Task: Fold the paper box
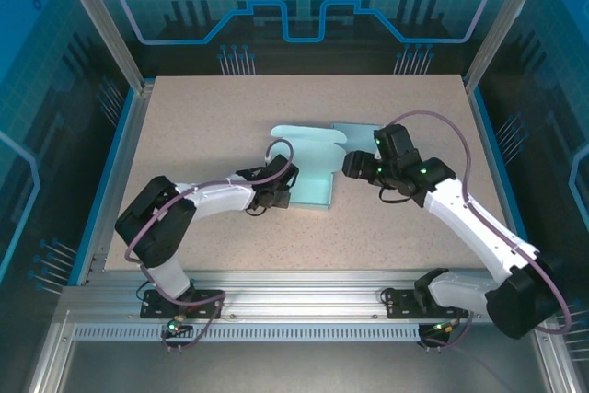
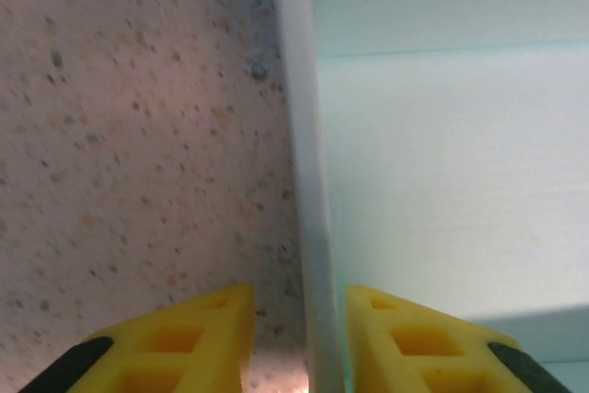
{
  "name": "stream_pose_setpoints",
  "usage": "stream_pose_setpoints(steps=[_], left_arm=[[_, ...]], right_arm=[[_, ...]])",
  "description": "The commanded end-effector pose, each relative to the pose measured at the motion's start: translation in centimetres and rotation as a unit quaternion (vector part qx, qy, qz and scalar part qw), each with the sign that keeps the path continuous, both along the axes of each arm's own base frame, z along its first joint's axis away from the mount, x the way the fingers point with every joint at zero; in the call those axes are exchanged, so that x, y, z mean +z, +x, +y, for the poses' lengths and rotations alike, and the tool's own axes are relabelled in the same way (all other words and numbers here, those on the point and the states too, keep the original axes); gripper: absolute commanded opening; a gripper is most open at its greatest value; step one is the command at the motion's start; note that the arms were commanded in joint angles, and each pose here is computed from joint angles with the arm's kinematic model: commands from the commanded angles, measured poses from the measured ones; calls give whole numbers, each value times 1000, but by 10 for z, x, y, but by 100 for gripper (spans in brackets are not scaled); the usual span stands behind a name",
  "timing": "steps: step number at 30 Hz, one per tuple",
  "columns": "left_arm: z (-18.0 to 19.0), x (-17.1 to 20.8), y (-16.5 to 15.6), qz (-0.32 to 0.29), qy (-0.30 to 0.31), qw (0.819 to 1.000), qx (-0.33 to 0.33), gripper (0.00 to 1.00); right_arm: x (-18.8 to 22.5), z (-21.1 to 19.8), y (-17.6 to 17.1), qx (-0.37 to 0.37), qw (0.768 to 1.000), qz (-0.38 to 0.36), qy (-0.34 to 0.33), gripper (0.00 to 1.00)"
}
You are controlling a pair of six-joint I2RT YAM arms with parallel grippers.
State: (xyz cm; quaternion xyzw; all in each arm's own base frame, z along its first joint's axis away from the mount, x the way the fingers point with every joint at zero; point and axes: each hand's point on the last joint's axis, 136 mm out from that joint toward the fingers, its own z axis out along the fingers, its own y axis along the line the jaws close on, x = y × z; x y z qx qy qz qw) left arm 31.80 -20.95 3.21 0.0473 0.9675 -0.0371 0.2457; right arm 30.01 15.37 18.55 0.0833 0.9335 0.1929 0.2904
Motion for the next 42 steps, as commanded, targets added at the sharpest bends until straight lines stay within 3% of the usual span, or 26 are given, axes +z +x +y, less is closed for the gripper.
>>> stream_pose_setpoints(steps=[1, 4, 8, 13, 18, 31, 42], left_arm=[[-25, 28, 3, -17, -88, 996, -4, 35], [-27, 65, 11, -67, -106, 992, -27, 41], [-7, 109, 29, -135, -103, 985, -35, 53], [21, 129, 53, -201, -92, 973, -70, 54], [18, 121, 73, -237, -115, 953, -149, 54], [14, 83, 100, -190, -120, 963, -147, 57], [2, 83, 100, -173, -150, 961, -156, 44]], right_arm=[[9, 12, 14, 35, 999, -20, 13, 74], [1, 10, 22, 43, 999, -22, -9, 72], [-9, 8, 35, 58, 998, -28, -26, 59], [-22, 8, 51, 77, 995, -46, -46, 67], [-38, 12, 71, 93, 994, -46, -21, 67], [-63, 33, 98, 124, 991, -40, -1, 63], [-63, 56, 103, 147, 988, -52, -4, 48]])
